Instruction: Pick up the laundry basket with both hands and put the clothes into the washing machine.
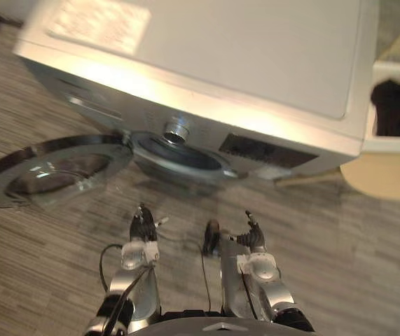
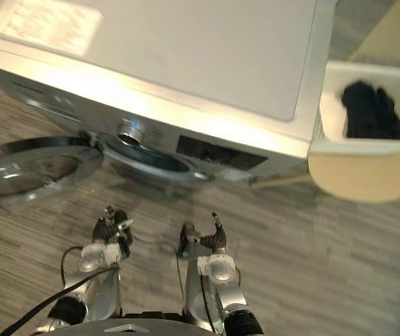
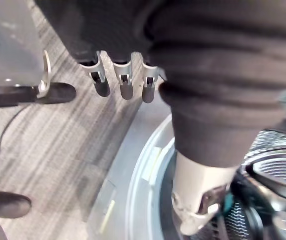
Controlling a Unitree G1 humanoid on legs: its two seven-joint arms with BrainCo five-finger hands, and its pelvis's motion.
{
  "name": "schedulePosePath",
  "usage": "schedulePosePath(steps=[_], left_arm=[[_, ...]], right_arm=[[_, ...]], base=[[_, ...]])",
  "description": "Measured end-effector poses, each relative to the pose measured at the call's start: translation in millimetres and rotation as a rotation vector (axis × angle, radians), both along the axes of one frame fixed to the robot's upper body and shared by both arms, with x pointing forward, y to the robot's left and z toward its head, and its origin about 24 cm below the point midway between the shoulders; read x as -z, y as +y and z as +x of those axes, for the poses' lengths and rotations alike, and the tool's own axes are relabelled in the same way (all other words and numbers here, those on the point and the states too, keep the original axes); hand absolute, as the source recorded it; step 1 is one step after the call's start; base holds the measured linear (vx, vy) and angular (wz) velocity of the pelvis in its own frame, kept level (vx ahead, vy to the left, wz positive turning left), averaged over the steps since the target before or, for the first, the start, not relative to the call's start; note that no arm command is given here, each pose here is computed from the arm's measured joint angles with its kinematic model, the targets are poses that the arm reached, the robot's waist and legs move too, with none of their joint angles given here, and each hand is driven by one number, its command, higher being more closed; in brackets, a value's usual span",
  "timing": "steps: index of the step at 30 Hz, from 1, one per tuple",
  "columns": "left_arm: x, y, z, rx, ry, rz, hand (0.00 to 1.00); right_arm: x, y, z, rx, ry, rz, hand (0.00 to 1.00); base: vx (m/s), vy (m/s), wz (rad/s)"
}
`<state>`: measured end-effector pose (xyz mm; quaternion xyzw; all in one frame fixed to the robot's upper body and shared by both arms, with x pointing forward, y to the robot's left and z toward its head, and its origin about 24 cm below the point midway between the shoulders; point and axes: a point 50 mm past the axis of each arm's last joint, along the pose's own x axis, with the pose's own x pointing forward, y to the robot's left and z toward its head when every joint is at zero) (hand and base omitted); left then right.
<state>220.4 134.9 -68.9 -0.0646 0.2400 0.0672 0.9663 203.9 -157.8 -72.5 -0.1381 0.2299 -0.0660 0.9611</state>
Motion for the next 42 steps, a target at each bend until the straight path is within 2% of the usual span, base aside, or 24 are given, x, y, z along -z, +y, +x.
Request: schedulePosePath(steps=[2,5,12,17,21,25,32,36,39,42], left_arm=[[-2,-3,-8,0.035,-0.025,-0.034,0.0],[-4,-2,-13,0.054,-0.057,-0.066,0.0],[21,19,-52,0.011,0.078,-0.039,0.0],[11,23,-37,-0.011,0.025,-0.037,0.0],[-22,25,-12,-0.085,-0.15,-0.074,0.0],[-41,27,1,-0.153,-0.257,-0.117,0.0],[-28,26,-6,-0.128,-0.198,-0.095,0.0],[-22,33,-5,-0.144,-0.168,-0.076,0.0],[-22,20,-2,-0.138,-0.168,-0.119,0.0],[-15,19,-6,-0.145,-0.136,-0.123,0.0]], right_arm=[[18,-9,-18,-0.031,0.107,-0.027,0.0],[33,-24,-41,0.015,0.197,-0.022,0.0],[48,-34,-57,0.101,0.28,0.037,0.0],[48,-30,-61,0.209,0.265,0.135,0.0],[33,-27,-63,0.333,0.155,0.248,0.0],[-4,-43,-44,0.424,-0.064,0.268,0.0],[-54,-70,-6,0.523,-0.342,0.229,0.0],[-85,-65,14,0.503,-0.487,0.195,0.0],[-98,-66,12,0.486,-0.547,0.172,0.0],[-105,-55,11,0.44,-0.575,0.187,0.0]], base=[[0.13,-0.072,0.81],[0.09,0.023,0.54],[-0.01,0.169,-0.03],[-0.11,0.103,-0.2],[-0.17,0.02,-0.29],[-0.16,-0.054,-0.63],[-0.06,-0.155,-0.86],[0.05,-0.215,-1.81],[0.14,-0.405,-0.89],[0.09,-0.371,-0.64]])
